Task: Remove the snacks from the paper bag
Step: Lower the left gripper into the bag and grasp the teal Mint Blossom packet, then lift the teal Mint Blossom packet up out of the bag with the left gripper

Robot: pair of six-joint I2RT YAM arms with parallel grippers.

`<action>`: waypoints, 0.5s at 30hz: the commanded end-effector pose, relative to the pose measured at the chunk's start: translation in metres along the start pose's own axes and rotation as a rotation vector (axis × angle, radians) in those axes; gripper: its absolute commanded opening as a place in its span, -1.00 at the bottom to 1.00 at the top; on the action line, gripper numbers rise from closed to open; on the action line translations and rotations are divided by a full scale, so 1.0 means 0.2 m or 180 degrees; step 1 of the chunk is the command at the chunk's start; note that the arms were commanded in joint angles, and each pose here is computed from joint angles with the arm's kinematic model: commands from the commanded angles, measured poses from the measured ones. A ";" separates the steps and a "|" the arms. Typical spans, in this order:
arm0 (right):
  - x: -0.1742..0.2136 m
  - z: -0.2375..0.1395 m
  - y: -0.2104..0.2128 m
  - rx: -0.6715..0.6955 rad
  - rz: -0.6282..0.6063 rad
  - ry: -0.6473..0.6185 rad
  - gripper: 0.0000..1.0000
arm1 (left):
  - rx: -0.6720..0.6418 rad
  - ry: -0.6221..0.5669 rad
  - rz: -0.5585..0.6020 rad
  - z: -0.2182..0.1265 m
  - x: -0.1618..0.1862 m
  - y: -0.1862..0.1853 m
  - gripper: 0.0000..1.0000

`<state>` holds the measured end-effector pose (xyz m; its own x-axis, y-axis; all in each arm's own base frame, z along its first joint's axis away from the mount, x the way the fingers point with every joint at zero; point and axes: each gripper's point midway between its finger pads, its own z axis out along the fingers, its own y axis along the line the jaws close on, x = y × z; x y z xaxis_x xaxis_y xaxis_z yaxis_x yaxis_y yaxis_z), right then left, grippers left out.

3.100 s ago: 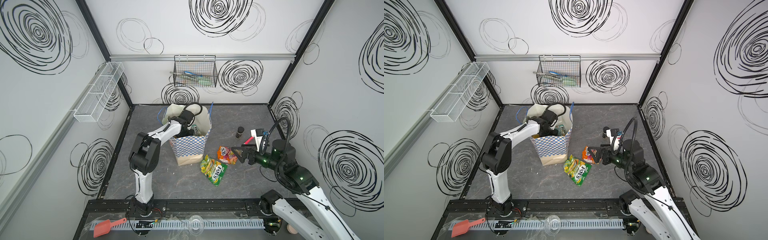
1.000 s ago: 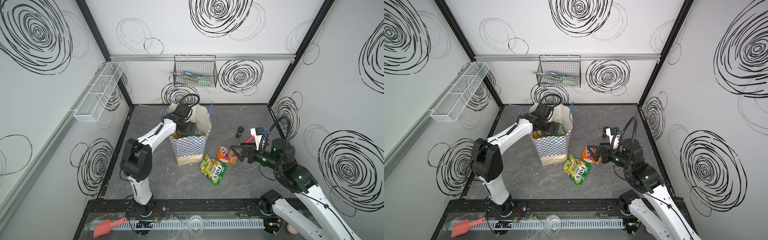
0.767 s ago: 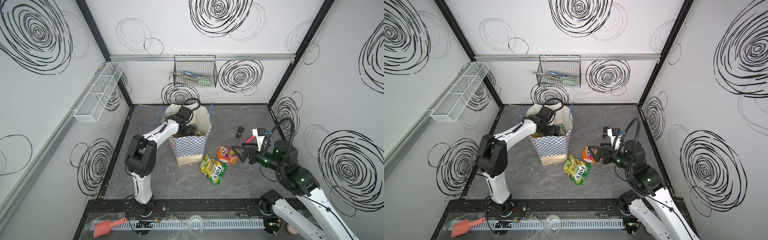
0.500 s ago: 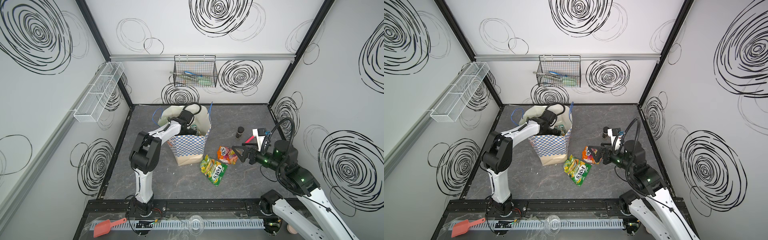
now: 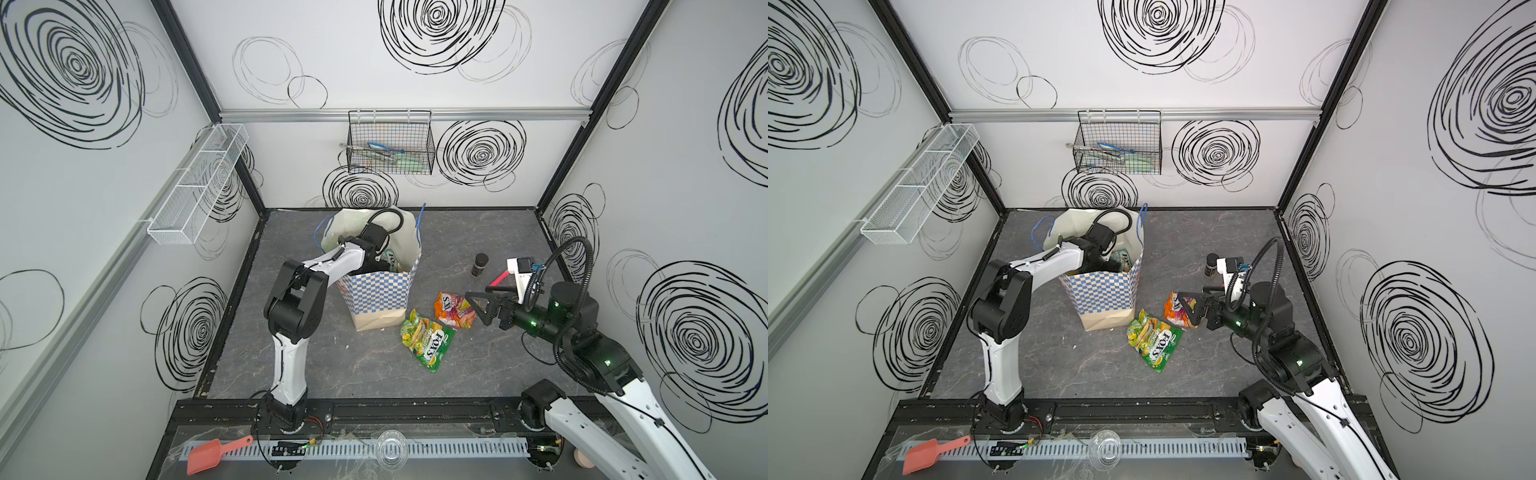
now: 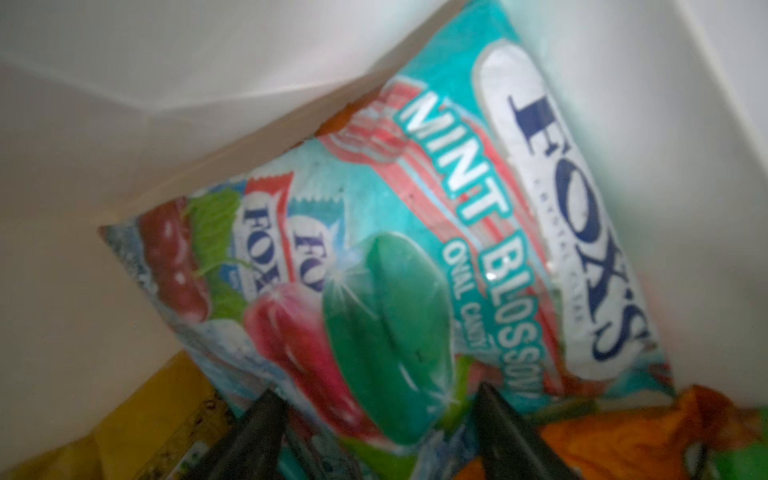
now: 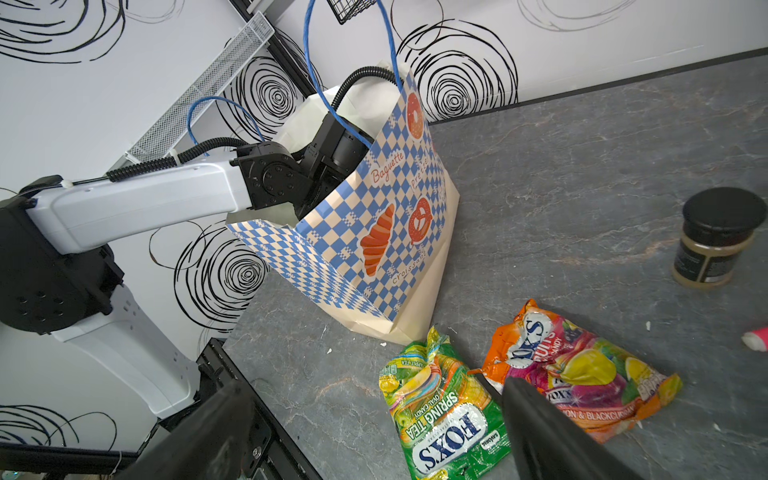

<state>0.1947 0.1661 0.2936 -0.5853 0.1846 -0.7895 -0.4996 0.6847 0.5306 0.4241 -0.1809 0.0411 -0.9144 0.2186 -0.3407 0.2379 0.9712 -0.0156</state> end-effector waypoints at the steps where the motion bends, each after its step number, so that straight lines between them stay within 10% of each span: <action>1: 0.01 -0.01 -0.01 0.0025 -0.0014 0.0023 0.95 | -0.0030 0.0293 -0.0004 0.09 0.12 0.01 0.10; 15: 0.00 0.00 -0.01 0.0027 -0.0012 0.0013 0.95 | 0.0044 0.0008 -0.0013 -0.05 0.01 0.01 -1.00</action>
<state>0.1949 0.1660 0.2933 -0.5859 0.1845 -0.7891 -0.4987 0.6855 0.5305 0.4245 -0.1844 0.0509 -0.9067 0.2206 -0.3594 0.2469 0.9686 -0.0284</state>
